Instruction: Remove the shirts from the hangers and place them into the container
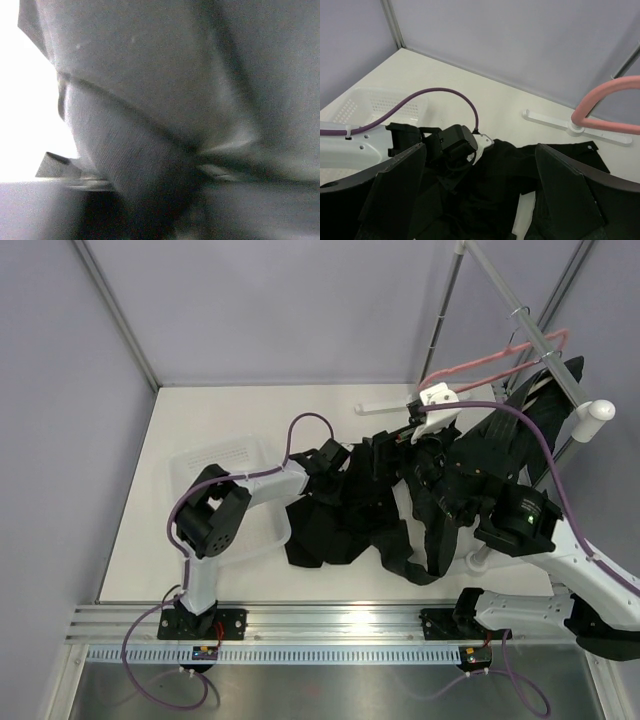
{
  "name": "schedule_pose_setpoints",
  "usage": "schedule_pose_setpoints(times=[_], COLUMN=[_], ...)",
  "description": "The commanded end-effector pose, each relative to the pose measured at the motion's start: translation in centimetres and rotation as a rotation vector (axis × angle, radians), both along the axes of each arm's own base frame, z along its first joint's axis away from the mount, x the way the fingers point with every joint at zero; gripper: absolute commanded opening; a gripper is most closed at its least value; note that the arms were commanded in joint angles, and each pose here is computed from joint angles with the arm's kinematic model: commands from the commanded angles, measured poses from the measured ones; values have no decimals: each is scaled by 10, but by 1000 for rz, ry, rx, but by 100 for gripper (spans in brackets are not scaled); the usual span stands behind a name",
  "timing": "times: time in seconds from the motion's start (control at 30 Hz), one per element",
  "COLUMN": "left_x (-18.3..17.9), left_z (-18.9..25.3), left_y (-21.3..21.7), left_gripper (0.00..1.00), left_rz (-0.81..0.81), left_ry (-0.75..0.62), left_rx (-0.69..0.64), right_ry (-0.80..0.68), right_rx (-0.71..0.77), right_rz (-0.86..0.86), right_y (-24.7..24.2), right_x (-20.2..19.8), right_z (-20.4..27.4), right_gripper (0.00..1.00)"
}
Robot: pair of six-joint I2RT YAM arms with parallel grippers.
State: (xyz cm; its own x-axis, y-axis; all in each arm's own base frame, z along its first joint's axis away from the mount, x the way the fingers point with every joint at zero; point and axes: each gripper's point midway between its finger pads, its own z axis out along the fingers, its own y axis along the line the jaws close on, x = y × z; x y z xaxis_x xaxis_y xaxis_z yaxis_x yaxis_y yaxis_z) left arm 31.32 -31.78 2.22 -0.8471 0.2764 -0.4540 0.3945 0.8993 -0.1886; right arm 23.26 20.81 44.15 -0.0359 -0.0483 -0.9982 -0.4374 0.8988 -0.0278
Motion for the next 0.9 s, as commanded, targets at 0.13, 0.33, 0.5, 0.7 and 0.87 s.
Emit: schedule_pose_setpoints(times=[0.13,0.33,0.5,0.7,0.87], left_x=[-9,21,46,24,-2], left_z=[-25,98,265,430,518], left_y=[-8,-2,39,106,147], left_gripper=[0,0,0,0,0], left_rz=[-14,15,119,200,227], left_ry=[82,-227,-609,-926,-1071], left_rx=[-27,-126,-140,-196,-208], right_ry=[-4,-1,24,36,54], right_rx=[-12,-6,-13,-50,-105], right_rz=[-18,-47,-126,-150,-121], right_y=[4,-3,-12,-6,6], right_x=[7,7,13,20,24], right_z=[-8,-14,-25,-41,-49], right_gripper=[99,100,99,99,99])
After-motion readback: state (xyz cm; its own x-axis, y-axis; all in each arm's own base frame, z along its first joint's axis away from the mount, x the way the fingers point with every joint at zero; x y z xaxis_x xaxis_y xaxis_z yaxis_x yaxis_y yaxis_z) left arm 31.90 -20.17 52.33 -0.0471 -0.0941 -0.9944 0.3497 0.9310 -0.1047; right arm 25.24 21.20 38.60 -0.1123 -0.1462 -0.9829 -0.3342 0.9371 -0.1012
